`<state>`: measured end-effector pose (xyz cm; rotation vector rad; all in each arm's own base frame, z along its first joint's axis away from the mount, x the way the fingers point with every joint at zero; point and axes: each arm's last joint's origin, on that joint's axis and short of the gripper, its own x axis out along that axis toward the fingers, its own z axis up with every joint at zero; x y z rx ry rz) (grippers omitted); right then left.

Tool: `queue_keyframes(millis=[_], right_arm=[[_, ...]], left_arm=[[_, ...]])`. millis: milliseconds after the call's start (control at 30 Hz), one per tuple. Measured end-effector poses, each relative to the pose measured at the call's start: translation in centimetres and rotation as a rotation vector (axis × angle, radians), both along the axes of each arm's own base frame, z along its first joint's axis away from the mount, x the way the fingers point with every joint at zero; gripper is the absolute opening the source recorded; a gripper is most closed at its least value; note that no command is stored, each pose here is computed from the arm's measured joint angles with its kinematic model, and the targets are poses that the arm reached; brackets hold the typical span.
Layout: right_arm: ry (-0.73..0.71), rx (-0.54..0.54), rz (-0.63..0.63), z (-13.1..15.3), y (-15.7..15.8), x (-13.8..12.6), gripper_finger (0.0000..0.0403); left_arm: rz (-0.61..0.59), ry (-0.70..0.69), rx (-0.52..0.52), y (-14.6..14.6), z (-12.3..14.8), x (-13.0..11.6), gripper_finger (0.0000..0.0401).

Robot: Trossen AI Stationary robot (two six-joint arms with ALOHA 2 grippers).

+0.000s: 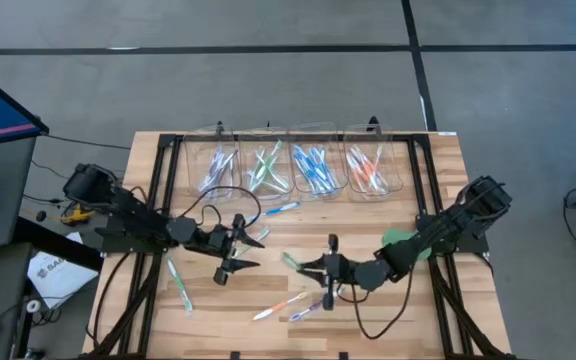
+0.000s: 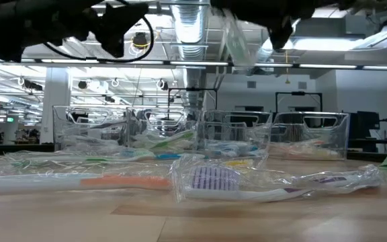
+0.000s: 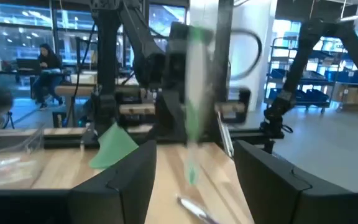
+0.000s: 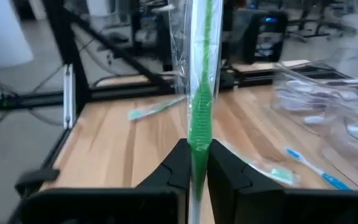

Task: Pick & Place Toothbrushes
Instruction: Put the green toothbrush into the middle left transparent bin

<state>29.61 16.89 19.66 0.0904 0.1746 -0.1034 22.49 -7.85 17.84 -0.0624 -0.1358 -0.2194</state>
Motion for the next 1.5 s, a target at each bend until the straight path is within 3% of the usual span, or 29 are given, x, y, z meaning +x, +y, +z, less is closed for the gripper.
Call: queue_keyframes(millis=[167, 367, 667, 1233, 1333, 1500], right_arm=[[0.0, 0.0, 0.111, -0.9, -1.1, 2.0, 0.0021], [-0.011, -0.012, 0.094, 0.0, -1.5, 4.5, 0.0021], [0.116, -0.044, 0.088, 2.0, -1.4, 6.3, 0.0021], [0.143, -0.056, 0.106, 2.4, -1.6, 6.6, 0.0023], [0.144, -0.046, 0.124, 2.4, -1.6, 6.6, 0.0051], [0.143, 0.001, 0.115, 2.4, -1.5, 6.6, 0.0139]], left_arm=[[0.003, -0.02, 0.013, -0.6, 0.5, 1.7, 0.0196], [-0.052, -0.075, 0.004, -1.2, 1.9, 2.8, 0.018], [-0.055, -0.084, 0.031, -1.3, 2.0, 2.8, 0.0147], [-0.057, -0.014, 0.057, -1.4, 1.3, 3.0, 0.0051], [-0.058, -0.013, 0.055, -1.4, 1.3, 2.9, 0.0038], [-0.063, 0.003, 0.036, -1.4, 1.2, 3.0, 0.0038]])
